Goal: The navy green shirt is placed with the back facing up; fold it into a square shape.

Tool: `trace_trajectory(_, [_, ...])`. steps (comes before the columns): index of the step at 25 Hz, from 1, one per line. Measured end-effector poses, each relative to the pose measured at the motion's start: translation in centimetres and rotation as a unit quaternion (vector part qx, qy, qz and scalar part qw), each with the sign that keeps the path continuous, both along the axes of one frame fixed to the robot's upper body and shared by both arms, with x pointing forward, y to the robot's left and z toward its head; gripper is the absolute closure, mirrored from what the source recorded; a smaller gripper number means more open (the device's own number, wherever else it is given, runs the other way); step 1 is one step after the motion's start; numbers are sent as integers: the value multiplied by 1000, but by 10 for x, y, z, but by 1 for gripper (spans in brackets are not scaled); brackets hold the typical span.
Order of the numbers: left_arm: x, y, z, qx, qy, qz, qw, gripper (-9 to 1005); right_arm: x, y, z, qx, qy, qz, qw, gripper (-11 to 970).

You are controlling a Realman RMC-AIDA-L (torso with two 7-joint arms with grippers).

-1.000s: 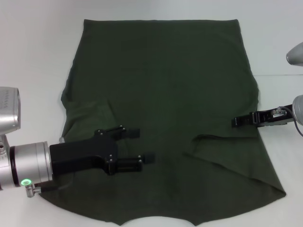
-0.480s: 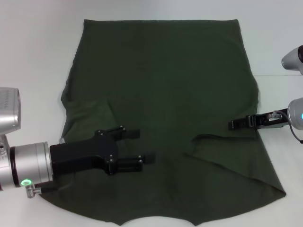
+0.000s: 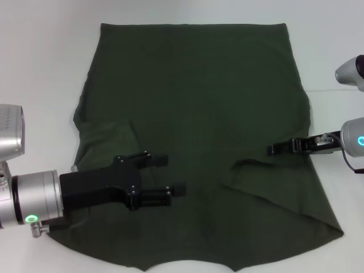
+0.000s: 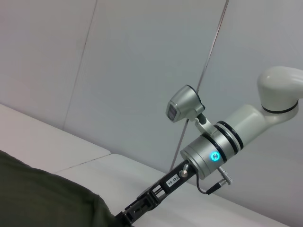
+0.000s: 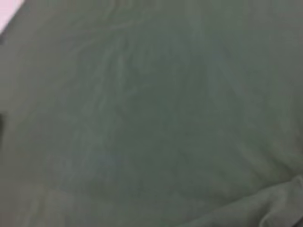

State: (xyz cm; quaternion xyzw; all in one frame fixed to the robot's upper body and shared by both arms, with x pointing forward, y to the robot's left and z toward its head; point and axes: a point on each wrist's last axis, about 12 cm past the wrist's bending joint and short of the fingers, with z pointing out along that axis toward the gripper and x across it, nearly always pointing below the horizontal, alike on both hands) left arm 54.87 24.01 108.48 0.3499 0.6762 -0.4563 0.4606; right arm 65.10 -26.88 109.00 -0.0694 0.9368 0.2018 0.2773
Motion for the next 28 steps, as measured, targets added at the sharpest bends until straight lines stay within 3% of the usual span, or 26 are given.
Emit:
trace_trajectory(6, [0,0,0,0,0,0,1000,77,4,0,13,73,-26,-18,997,51])
trace_trajectory(13, [1,1,1,1,-2,-1,1000,77,19,-20,50,226,-118,-86,963,52])
trace_trajectory(22, [0,1,2,-2,-2,0,1000,77,18,-27,61,201,-122,-35,971,53])
trace_trajectory(28, [1,2,2,-5,7,3,1000,77,-9,-44,53,213,-150,20,965,54])
